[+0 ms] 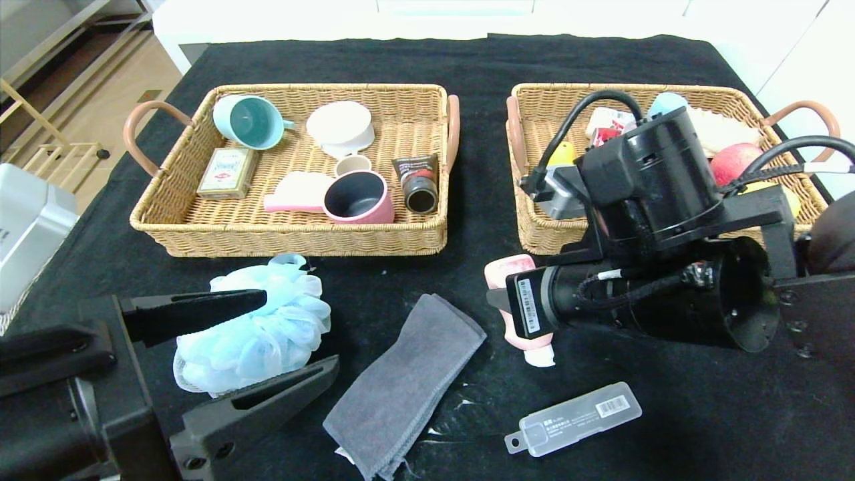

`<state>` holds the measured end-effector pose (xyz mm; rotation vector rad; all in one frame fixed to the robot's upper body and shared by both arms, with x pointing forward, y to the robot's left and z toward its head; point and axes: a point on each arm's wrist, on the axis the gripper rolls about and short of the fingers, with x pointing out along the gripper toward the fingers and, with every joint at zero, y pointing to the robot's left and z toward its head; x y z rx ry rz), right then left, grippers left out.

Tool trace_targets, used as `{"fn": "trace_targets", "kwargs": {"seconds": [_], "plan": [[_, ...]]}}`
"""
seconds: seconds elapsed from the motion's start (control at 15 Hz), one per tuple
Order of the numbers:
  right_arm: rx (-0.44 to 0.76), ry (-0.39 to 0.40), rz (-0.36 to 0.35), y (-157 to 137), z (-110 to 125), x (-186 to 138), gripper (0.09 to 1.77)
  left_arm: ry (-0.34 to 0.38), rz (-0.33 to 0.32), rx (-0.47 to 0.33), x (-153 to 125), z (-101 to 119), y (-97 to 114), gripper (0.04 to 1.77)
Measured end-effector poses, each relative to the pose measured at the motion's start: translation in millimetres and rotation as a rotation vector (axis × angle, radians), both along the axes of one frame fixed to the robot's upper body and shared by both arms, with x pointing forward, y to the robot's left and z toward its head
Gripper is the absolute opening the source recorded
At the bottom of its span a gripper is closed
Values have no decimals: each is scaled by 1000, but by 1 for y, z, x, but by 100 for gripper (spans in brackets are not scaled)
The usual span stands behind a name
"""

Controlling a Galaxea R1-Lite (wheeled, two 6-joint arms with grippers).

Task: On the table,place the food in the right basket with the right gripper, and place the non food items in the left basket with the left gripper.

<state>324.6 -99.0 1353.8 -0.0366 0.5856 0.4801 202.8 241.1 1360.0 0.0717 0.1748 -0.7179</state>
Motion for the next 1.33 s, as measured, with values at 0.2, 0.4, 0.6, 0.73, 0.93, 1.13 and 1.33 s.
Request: {"fn": "trace_targets", "kwargs": {"seconds": [0.2,0.4,0.6,0.73,0.93,1.13,1.33], "plan": [[-24,-16,7,6,-4,11,87,0,0,0,0,0,0,172],[-9,-50,-13,13,-2,20,87,0,-1,0,0,0,0,172],[-17,-50,-20,16,-7,24,91,0,-2,2,0,0,0,172],[-15,-52,-21,18,-8,26,109,1,-2,4,0,-1,0,172],[-18,-49,-21,18,-9,26,129,1,-2,4,0,-1,0,172],[-15,-52,-18,17,-7,23,142,1,-2,4,0,-1,0,172],[-1,-66,-14,11,0,14,151,-2,-1,2,0,0,0,172]]}}
